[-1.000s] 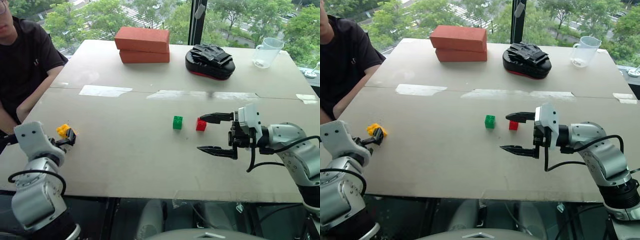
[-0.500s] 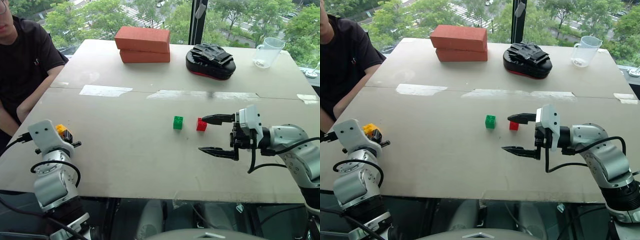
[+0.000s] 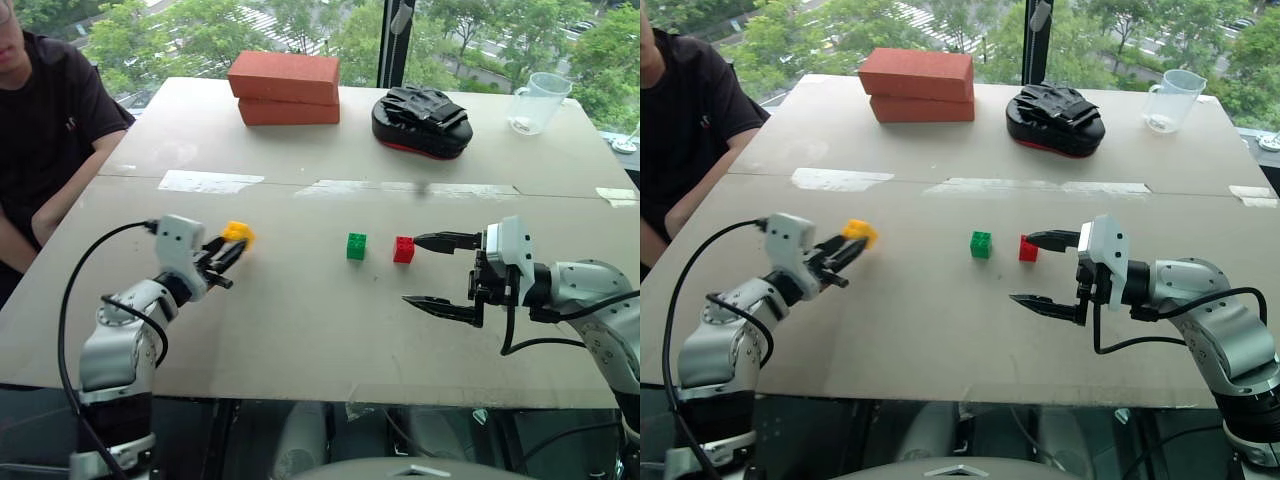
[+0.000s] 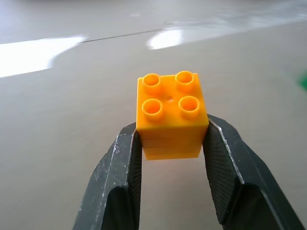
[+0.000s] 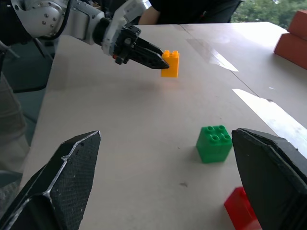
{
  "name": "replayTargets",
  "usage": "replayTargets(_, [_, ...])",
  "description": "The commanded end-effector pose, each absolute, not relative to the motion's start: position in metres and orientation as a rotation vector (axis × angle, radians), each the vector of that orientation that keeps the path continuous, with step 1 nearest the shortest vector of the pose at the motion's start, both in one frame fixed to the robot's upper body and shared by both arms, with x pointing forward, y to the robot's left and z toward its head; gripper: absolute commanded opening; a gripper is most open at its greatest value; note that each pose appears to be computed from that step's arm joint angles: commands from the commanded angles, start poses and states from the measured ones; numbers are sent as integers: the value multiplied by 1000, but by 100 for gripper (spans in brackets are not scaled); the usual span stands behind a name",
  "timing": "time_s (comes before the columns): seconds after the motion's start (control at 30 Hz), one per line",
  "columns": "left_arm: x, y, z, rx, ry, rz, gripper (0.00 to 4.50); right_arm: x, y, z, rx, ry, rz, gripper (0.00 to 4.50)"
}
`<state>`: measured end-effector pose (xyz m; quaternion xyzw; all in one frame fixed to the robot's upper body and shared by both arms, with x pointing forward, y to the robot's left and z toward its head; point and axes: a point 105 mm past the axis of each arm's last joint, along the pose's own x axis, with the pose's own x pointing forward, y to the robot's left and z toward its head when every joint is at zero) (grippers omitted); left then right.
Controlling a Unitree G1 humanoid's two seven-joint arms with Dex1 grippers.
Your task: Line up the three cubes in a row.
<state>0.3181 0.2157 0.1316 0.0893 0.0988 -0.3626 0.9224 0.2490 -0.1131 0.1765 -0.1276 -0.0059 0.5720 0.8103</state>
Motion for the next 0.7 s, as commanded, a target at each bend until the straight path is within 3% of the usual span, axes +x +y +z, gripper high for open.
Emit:
replayTargets(0.03, [323, 202, 139, 315, 221, -1058, 122, 246, -127, 188, -290, -13, 1185, 450])
replayTargets(0.23, [349, 200, 140, 508, 315, -1332, 122, 233, -136, 189, -292, 3, 1138, 450])
replayTargets(0.7, [373, 185, 154, 635, 291, -1390, 122, 214, -141, 189, -283, 20, 1053, 450])
